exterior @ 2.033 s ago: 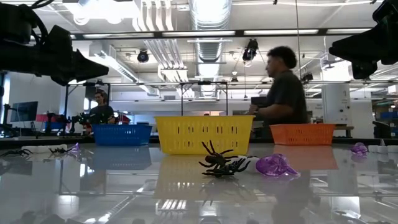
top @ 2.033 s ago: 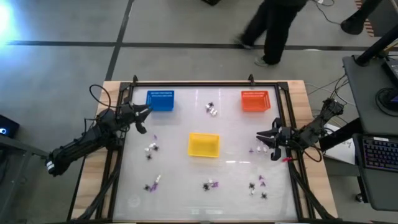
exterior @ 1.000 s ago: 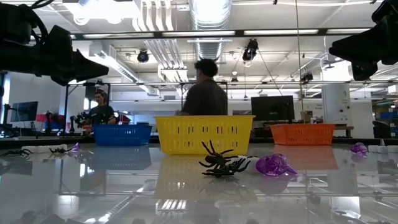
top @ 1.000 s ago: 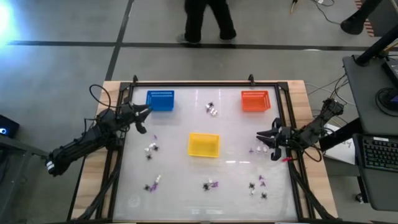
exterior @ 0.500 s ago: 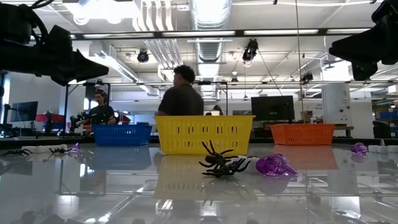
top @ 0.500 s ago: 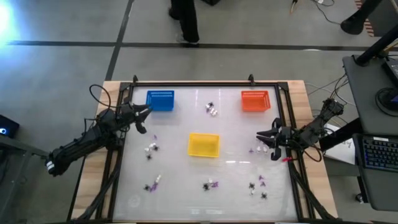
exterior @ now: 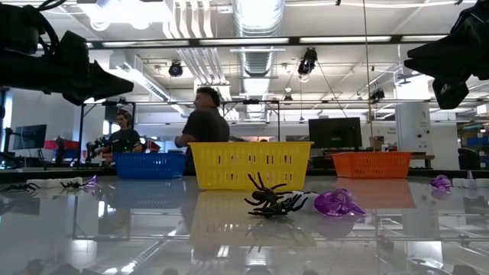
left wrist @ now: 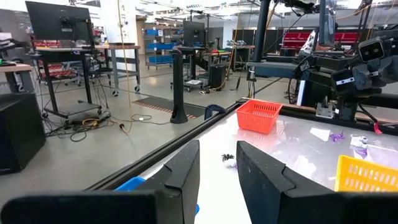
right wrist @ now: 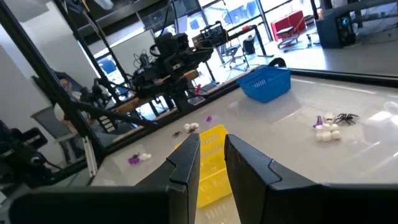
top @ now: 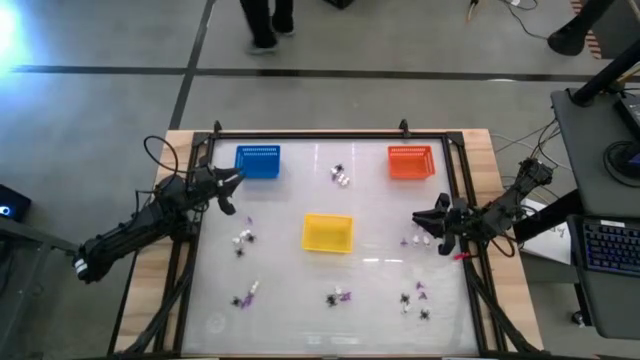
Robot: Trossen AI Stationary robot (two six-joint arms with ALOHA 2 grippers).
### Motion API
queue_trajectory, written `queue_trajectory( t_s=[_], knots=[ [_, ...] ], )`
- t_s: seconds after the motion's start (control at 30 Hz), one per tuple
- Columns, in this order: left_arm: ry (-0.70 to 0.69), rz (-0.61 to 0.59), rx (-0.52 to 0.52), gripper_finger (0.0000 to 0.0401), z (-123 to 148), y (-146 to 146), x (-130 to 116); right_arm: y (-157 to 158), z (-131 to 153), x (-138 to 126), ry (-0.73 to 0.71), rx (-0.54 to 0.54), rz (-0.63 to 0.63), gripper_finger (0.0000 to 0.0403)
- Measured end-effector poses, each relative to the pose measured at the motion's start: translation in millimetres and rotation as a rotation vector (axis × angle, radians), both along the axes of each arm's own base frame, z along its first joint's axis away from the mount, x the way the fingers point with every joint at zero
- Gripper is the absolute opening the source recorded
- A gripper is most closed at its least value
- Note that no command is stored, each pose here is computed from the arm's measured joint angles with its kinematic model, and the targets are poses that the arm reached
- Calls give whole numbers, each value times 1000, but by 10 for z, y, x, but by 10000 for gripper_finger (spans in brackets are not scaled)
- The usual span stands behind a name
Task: Sort Halloween decoration
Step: Put the purple witch hat toy into the blue bin
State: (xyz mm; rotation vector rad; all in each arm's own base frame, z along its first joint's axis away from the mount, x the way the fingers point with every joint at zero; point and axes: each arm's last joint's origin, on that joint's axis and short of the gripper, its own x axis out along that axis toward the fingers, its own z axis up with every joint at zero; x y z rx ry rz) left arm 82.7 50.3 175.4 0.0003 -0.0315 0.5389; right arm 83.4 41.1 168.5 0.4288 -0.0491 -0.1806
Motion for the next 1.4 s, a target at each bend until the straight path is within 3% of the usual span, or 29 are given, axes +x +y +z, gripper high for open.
queue_trajectory(
  t_s=[0.33, 1.4],
  knots=[
    [-40, 0, 51, 88, 59, -3, -2, -2, -2, 0, 6, -25, -5, 68],
    [-12, 3, -6, 88, 14, 19, 32, -1, -1, 0, 6, -29, -5, 68]
  ],
)
